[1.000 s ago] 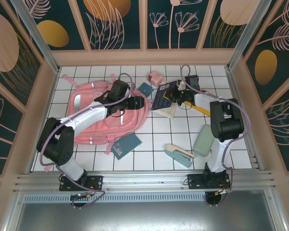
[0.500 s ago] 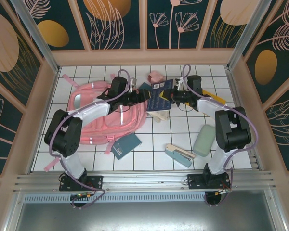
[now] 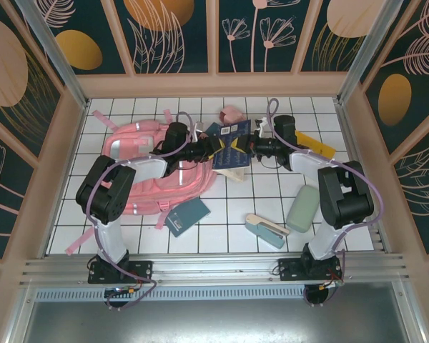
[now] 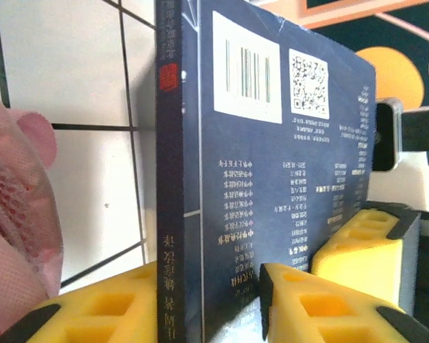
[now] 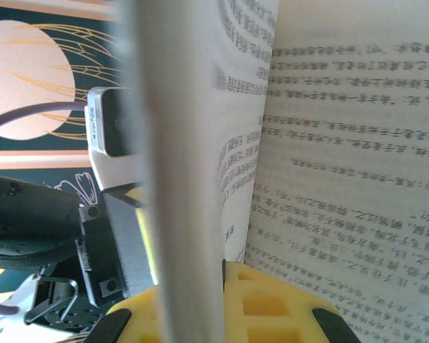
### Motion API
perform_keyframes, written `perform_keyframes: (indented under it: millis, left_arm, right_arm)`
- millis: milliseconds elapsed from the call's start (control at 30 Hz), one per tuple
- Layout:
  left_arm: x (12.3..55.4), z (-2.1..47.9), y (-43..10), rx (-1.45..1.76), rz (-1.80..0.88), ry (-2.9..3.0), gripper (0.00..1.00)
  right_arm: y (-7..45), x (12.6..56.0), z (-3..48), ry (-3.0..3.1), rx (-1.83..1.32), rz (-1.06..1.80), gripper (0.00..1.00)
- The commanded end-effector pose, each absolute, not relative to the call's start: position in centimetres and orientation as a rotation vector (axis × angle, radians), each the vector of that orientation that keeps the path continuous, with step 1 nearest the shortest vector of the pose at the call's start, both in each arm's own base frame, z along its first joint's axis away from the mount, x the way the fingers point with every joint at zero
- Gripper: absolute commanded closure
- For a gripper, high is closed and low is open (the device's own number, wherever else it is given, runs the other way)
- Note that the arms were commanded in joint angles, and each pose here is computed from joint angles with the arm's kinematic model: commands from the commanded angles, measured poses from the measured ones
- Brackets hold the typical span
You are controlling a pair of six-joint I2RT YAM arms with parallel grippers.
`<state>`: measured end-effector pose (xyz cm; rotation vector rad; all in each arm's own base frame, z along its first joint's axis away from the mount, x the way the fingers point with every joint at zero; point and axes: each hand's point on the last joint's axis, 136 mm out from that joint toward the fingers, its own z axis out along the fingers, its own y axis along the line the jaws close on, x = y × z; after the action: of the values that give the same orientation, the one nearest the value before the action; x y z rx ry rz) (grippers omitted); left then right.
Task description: Pack the student bag
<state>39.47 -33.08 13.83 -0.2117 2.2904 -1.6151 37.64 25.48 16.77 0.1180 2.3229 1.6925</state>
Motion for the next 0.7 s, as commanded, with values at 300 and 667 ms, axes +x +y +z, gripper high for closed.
perform_keyframes:
  millis: [300,667]
  left_arm:
    - [38.8,17.2,-33.4,-0.141,-1.749,2.159,1.0]
    - [38.3,24.0,-31.0,-0.046,-1.671,2.034,1.0]
  right_arm:
    - [24.8,37.6,17.7,2.297,0.094,1.594,0.99]
    - [22.5,37.9,17.6,2.331,0.233,1.371,0.23]
